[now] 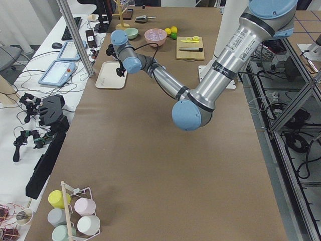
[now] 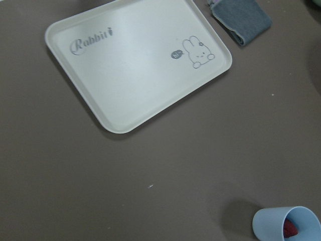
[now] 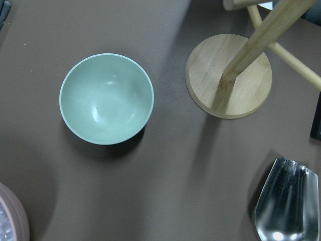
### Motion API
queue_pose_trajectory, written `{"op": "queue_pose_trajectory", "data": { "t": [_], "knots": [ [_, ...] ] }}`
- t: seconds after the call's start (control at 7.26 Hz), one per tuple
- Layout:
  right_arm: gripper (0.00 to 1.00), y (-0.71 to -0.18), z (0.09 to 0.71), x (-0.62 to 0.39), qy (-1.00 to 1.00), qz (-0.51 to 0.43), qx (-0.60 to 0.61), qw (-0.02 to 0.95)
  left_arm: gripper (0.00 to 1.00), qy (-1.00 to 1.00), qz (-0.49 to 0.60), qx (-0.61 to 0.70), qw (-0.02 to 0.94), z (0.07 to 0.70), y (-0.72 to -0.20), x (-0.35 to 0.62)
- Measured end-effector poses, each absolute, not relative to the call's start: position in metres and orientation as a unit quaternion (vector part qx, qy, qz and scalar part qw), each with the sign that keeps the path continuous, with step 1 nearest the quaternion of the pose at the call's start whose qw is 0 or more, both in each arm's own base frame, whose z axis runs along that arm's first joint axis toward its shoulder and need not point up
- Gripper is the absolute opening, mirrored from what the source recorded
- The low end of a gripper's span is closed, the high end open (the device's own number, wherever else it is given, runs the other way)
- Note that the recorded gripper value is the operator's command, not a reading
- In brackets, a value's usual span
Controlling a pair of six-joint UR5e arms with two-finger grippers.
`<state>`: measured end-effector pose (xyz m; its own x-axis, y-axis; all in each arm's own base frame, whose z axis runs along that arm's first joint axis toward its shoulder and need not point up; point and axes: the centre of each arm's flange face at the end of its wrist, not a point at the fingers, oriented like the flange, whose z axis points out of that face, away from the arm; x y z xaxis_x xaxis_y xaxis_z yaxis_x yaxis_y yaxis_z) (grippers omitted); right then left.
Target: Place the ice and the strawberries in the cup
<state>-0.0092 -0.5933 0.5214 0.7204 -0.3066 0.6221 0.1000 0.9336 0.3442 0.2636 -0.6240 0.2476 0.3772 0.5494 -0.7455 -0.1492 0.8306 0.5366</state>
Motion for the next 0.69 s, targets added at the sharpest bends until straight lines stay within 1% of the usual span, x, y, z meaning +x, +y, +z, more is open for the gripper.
{"op": "queue_pose_trajectory", "data": {
  "t": [0.41, 0.69],
  "knots": [
    [1.00, -0.597, 0.495, 0.011, -0.353, -0.112, 0.109, 0.922, 0.97, 0.484, 0.181, 0.174, 0.838, 0.276, -0.654, 0.187],
    [1.00, -0.599, 0.476, 0.023, -0.333, -0.119, 0.092, 0.931, 0.97, 0.465, 0.149, 0.156, 0.858, 0.302, -0.665, 0.135]
  ]
}}
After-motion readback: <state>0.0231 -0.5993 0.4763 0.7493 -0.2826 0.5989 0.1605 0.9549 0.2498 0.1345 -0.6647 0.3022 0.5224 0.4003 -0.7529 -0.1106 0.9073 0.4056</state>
